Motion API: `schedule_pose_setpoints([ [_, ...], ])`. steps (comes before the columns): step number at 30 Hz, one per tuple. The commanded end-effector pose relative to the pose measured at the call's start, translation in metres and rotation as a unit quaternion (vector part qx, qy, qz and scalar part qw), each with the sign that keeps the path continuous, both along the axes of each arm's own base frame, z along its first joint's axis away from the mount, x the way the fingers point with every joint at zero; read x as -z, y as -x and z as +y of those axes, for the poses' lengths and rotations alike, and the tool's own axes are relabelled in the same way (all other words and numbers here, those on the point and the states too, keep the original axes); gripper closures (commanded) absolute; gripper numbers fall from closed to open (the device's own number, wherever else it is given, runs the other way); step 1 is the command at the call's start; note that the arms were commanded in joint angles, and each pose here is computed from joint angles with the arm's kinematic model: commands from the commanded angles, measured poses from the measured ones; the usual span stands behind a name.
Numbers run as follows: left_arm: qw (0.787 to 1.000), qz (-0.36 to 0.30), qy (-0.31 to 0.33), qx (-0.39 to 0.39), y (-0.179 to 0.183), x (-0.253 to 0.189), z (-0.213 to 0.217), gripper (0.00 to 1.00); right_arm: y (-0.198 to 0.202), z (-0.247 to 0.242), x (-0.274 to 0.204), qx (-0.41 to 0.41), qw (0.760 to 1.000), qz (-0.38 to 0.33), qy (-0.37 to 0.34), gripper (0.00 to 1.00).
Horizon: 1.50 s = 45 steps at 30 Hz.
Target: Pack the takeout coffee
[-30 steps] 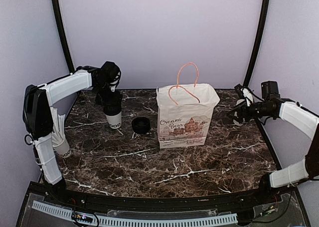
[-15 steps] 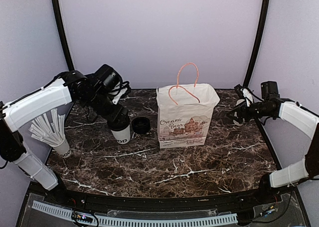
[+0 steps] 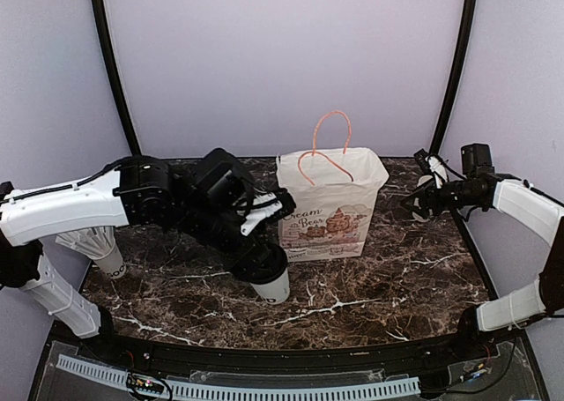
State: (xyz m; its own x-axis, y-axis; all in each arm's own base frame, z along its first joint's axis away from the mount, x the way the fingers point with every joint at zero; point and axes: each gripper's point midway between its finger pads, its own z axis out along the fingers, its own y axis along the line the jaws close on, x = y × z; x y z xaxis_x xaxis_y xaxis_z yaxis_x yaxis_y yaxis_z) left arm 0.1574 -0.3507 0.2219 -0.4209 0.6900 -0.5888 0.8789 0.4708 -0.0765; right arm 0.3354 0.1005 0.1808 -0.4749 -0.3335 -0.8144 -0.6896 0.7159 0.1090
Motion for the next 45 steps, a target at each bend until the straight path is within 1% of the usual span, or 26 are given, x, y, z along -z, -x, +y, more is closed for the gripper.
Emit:
schedule_pose_setpoints([
  [1,0.994,-0.028,0.029,0.106,0.021,-0.011,-0.055,0.40,-0.003,0.002,-0.007,-0.002,1.000,-0.009,-0.003,0.30],
  [3,0.991,-0.035,0.017,0.130,0.023,-0.004,-0.073,0.40,-0.003,0.003,-0.007,-0.004,1.000,-0.008,-0.005,0.30],
  [7,0.987,-0.047,0.002,0.152,0.014,0.009,-0.103,0.40,-0.003,0.002,-0.006,-0.004,1.000,-0.010,-0.002,0.30],
  [9,0.985,-0.040,-0.011,0.166,0.011,0.018,-0.120,0.40,-0.003,0.002,-0.006,-0.003,1.000,-0.010,-0.001,0.30],
  [13,0.982,-0.044,-0.033,0.181,0.005,0.034,-0.133,0.39,-0.002,0.002,-0.005,-0.006,1.000,-0.010,-0.001,0.30],
  [20,0.976,-0.045,-0.052,0.208,0.005,0.052,-0.140,0.37,-0.003,0.002,0.000,-0.008,1.000,-0.001,0.003,0.30],
  [30,0.971,-0.045,-0.100,0.211,-0.001,0.080,-0.137,0.34,-0.003,0.003,0.004,-0.011,1.000,0.005,0.004,0.30],
  [40,0.972,-0.051,-0.104,0.205,-0.005,0.082,-0.137,0.31,-0.003,0.003,0.005,-0.011,1.000,0.007,0.006,0.30],
  [41,0.972,-0.052,-0.104,0.205,-0.005,0.081,-0.137,0.27,-0.003,0.003,0.004,-0.011,1.000,0.005,0.006,0.30],
  [42,0.972,-0.052,-0.105,0.205,-0.005,0.080,-0.136,0.08,-0.003,0.003,0.004,-0.011,1.000,0.005,0.006,0.30],
  [44,0.972,-0.054,-0.106,0.203,-0.006,0.079,-0.136,0.02,-0.003,0.003,0.004,-0.011,1.000,0.006,0.006,0.30],
  [45,0.972,-0.055,-0.106,0.203,-0.006,0.078,-0.136,0.01,-0.003,0.003,0.004,-0.011,1.000,0.005,0.006,0.30],
])
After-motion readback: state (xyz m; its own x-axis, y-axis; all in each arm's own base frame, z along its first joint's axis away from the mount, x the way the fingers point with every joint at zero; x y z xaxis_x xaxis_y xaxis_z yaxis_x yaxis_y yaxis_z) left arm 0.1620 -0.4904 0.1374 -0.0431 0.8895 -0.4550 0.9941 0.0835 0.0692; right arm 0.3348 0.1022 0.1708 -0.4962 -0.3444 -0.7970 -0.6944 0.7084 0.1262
